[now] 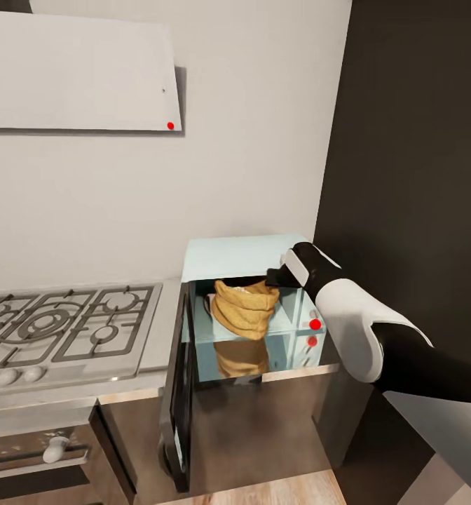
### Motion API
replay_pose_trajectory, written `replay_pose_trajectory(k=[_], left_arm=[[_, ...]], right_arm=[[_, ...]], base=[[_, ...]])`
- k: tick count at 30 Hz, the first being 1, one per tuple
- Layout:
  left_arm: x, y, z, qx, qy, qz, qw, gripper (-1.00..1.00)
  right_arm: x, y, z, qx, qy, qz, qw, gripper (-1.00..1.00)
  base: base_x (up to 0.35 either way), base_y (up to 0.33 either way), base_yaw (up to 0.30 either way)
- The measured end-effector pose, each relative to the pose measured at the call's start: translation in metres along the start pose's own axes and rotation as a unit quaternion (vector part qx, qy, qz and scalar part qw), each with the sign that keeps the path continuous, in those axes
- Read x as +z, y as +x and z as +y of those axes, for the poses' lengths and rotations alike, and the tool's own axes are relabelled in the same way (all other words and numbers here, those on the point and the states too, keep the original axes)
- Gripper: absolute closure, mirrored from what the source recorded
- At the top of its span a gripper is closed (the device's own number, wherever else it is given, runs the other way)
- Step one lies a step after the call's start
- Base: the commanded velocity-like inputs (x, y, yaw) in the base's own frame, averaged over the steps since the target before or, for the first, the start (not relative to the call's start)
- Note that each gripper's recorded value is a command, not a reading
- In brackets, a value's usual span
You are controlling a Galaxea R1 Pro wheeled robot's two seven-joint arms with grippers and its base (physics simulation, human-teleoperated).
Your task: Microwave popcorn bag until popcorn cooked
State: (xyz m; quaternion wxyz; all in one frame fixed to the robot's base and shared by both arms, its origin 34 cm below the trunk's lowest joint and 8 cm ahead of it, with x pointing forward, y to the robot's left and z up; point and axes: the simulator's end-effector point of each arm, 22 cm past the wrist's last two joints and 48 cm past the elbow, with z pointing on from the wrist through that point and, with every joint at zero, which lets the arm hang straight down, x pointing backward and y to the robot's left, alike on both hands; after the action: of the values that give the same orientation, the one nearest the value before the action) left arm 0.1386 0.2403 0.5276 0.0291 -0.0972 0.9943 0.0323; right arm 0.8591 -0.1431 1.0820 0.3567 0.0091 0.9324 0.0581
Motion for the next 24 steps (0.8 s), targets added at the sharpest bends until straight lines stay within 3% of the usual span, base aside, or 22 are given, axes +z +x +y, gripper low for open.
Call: replay_pose_trajectory(k=[2, 4, 8, 15, 24], left_arm=[[0.0, 0.0, 0.0, 0.0, 0.0, 0.0, 1.0, -1.0], [0.0, 0.0, 0.0, 0.0, 0.0, 0.001, 1.0, -1.0], [0.0, 0.0, 0.0, 0.0, 0.0, 0.001, 1.0, -1.0], [0.001, -0.001, 0.0, 0.0, -0.001, 0.003, 1.0, -1.0], [0.002, -0.001, 0.0, 0.001, -0.001, 0.003, 1.0, -1.0]], right_arm=[[0.0, 0.0, -0.004, -0.008, 0.009, 0.001, 0.9999, -1.0], [0.001, 0.004, 0.003, 0.001, -0.009, 0.009, 0.9999, -1.0], [0.001, 0.004, 0.005, -0.001, -0.013, 0.011, 0.9999, -1.0], [0.002, 0.003, 0.009, -0.028, -0.023, 0.018, 0.9992, -1.0], [0.002, 0.003, 0.01, -0.031, -0.024, 0.017, 0.9991, -1.0]], base=[[0.0, 0.0, 0.0], [0.0, 0.0, 0.0], [0.0, 0.0, 0.0], [0.0, 0.0, 0.0], [-0.005, 0.0, 0.0]])
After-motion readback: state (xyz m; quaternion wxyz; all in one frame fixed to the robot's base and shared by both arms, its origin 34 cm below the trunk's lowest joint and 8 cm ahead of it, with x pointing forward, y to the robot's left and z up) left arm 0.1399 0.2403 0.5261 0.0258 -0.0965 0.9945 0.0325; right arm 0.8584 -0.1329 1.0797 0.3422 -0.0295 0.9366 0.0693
